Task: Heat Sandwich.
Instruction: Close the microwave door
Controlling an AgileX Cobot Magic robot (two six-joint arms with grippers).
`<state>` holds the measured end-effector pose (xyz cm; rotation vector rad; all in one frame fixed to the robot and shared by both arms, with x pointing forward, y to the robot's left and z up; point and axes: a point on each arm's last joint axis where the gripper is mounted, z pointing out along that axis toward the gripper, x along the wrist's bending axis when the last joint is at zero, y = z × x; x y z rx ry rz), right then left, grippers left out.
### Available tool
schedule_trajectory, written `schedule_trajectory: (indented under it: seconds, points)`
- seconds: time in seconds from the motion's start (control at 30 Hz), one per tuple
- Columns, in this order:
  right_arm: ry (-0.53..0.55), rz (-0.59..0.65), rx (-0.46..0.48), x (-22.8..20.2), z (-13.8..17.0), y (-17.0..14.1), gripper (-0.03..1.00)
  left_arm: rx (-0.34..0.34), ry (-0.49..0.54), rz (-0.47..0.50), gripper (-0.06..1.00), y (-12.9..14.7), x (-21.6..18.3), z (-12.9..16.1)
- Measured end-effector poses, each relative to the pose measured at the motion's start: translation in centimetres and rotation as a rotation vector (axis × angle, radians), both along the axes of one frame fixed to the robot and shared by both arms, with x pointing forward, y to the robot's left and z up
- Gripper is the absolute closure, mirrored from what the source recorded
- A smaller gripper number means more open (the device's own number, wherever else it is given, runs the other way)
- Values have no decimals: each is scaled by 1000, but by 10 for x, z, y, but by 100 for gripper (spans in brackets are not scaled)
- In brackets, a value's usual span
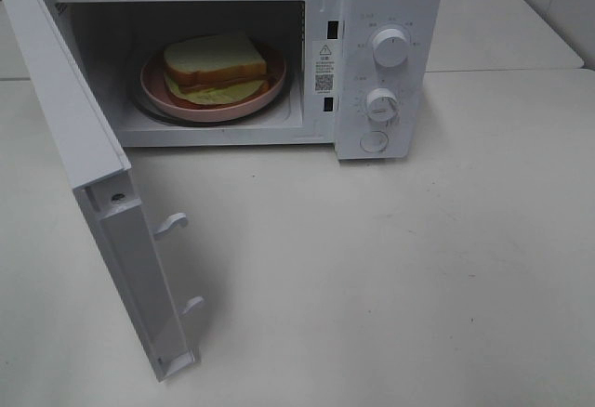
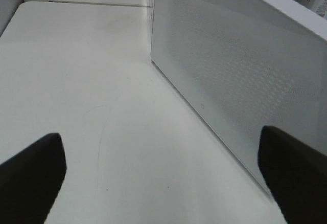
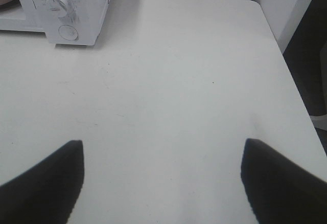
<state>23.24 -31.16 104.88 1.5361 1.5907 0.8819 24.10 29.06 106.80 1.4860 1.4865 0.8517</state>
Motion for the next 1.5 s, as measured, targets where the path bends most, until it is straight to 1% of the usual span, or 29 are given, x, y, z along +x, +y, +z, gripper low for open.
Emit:
schedule_trajectory:
  seconds: [0.07, 0.1, 0.13, 0.17, 0.2, 0.23, 0.27, 0.33, 0.37, 0.4, 0.43, 0.5, 0.53, 0.57, 0.6, 0.63, 0.67, 0.7, 0.73, 0.77, 0.83, 1.07, 1.17, 1.2, 1.23, 1.37, 1.4, 1.43, 1.5]
  points:
    - [0, 0, 0, 0, 0, 0, 20, -2, 4, 4, 3, 0, 7, 2]
    - [0, 0, 0, 0, 0, 0, 20, -5, 17, 7, 7, 1, 15, 4]
    - [0, 0, 0, 0, 0, 0, 20, -5, 17, 7, 7, 1, 15, 4]
    - [0, 0, 0, 0, 0, 0, 20, -6, 17, 9, 10, 1, 19, 5]
    - [0, 0, 0, 0, 0, 0, 20, -7, 20, 11, 14, 1, 23, 6]
    - [0, 0, 0, 0, 0, 0, 20, -8, 25, 16, 21, 2, 31, 8]
    - [0, 0, 0, 0, 0, 0, 20, -8, 25, 16, 21, 2, 31, 8]
    - [0, 0, 0, 0, 0, 0, 20, -10, 33, 21, 29, 2, 40, 9]
    - [0, 0, 0, 0, 0, 0, 20, -12, 38, 25, 38, 3, 49, 10]
    - [0, 0, 0, 0, 0, 0, 20, -13, 42, 28, 42, 3, 53, 10]
    - [0, 0, 0, 0, 0, 0, 20, -13, 42, 28, 42, 3, 53, 10]
    - [0, 0, 0, 0, 0, 0, 20, -15, 41, 33, 49, 4, 62, 11]
    - [0, 0, 0, 0, 0, 0, 20, -16, 39, 39, 56, 4, 70, 11]
    - [0, 0, 0, 0, 0, 0, 20, -17, 35, 42, 62, 5, 75, 10]
    - [0, 0, 0, 0, 0, 0, 20, -17, 35, 42, 62, 5, 75, 10]
    - [0, 0, 0, 0, 0, 0, 20, -18, 35, 46, 67, 5, 79, 8]
    - [0, 0, 0, 0, 0, 0, 20, -19, 40, 53, 73, 6, 88, 3]
    - [0, 0, 0, 0, 0, 0, 20, -20, 47, 56, 85, 6, 92, 0]
    - [0, 0, 0, 0, 0, 0, 20, -20, 51, 60, 90, 6, 97, -3]
    - [0, 0, 0, 0, 0, 0, 20, -20, 51, 60, 90, 6, 97, -3]
    - [0, 0, 0, 0, 0, 0, 20, -18, 48, 71, 94, 8, 110, -12]
    - [0, 0, 0, 0, 0, 0, 20, -16, -10, 104, 94, 11, 132, -29]
    - [0, 0, 0, 0, 0, 0, 20, -11, -48, 126, 94, 14, 146, -41]
    - [0, 0, 0, 0, 0, 0, 20, -10, -69, 132, 94, 14, 149, -43]
    - [0, 0, 0, 0, 0, 0, 20, -10, -69, 132, 94, 14, 149, -43]
    - [0, 0, 0, 0, 0, 0, 20, 9, -166, 160, 94, 18, 165, -53]
    - [0, 0, 0, 0, 0, 0, 20, 9, -166, 160, 94, 18, 165, -53]
    - [0, 0, 0, 0, 0, 0, 20, 34, -214, 156, 94, 18, 172, -56]
    - [0, 0, 0, 0, 0, 0, 20, 65, -256, 139, 94, 18, 180, -59]
